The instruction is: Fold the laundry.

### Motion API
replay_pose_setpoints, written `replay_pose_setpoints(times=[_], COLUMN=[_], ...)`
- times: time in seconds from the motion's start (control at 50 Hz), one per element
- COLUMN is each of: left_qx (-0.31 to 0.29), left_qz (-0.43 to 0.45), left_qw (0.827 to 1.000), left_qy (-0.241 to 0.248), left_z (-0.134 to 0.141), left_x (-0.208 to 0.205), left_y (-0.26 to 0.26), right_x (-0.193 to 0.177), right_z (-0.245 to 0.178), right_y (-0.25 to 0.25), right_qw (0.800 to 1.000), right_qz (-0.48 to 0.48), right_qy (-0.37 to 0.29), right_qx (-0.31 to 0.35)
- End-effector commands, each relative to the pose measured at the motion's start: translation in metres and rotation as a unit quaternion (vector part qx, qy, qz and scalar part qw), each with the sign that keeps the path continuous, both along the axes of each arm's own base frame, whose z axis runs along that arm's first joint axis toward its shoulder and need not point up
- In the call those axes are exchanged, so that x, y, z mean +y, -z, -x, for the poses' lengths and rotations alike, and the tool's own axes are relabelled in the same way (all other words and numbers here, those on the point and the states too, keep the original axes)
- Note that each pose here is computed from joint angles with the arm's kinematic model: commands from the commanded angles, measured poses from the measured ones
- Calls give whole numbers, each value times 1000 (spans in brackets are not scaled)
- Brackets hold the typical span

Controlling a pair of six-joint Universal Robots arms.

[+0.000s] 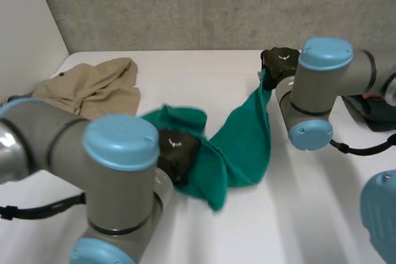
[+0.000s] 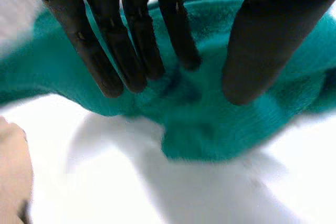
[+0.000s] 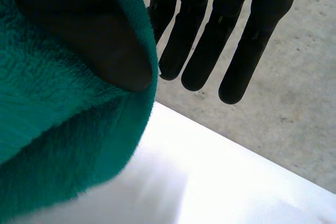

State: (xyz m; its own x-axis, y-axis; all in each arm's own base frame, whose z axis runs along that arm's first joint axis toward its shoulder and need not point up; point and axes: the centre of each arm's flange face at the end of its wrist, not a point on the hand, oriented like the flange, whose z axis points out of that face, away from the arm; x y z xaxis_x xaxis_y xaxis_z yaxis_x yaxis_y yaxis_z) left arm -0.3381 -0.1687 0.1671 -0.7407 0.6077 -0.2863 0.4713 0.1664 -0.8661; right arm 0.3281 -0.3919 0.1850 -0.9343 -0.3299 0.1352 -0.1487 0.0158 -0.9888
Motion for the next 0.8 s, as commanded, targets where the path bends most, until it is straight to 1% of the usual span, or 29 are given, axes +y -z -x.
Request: replay_pose_setpoints(times=[0.02, 0.04, 0.12, 0.16, 0.2, 0.26, 0.32, 0.4, 0.42, 0.48, 0.58, 0.68, 0.76, 0.8], left_qx=[-4, 5, 24, 30, 38, 41, 35, 15, 5, -10, -26, -43, -71, -75], left_qz=[-57, -60, -53, -43, -20, 6, 49, 104, 117, 126, 102, 72, 35, 26], left_qw=[998, 998, 998, 999, 999, 999, 998, 994, 993, 992, 994, 996, 997, 997], left_qy=[-6, 1, 3, -3, -11, -18, -24, -22, -23, -15, 18, 25, 16, 14], left_z=[-3, -3, -10, -15, -22, -30, -37, -39, -40, -37, -24, -15, -17, -17], left_x=[11, 13, 14, 11, 5, -4, -21, -53, -66, -83, -95, -108, -114, -116], left_y=[0, -8, -32, -43, -59, -74, -90, -98, -97, -92, -68, -36, -6, 1], right_x=[-18, -24, -34, -34, -28, -22, -13, 3, 11, 29, 57, 79, 90, 94], right_z=[-6, -6, -10, -11, -12, -8, -3, 1, 2, 3, 2, 2, 2, 2], right_y=[13, 11, 4, 3, 7, 1, -15, -46, -59, -87, -123, -145, -153, -156], right_qw=[998, 996, 990, 990, 994, 996, 998, 998, 997, 994, 989, 985, 984, 984], right_qz=[42, 63, 107, 111, 93, 69, 48, 49, 56, 72, 97, 113, 118, 117], right_qy=[15, 22, 36, 38, 35, 31, 11, -29, -43, -68, -98, -111, -116, -117], right_qx=[-44, -59, -80, -73, -50, -37, -35, -37, -39, -45, -59, -68, -70, -71])
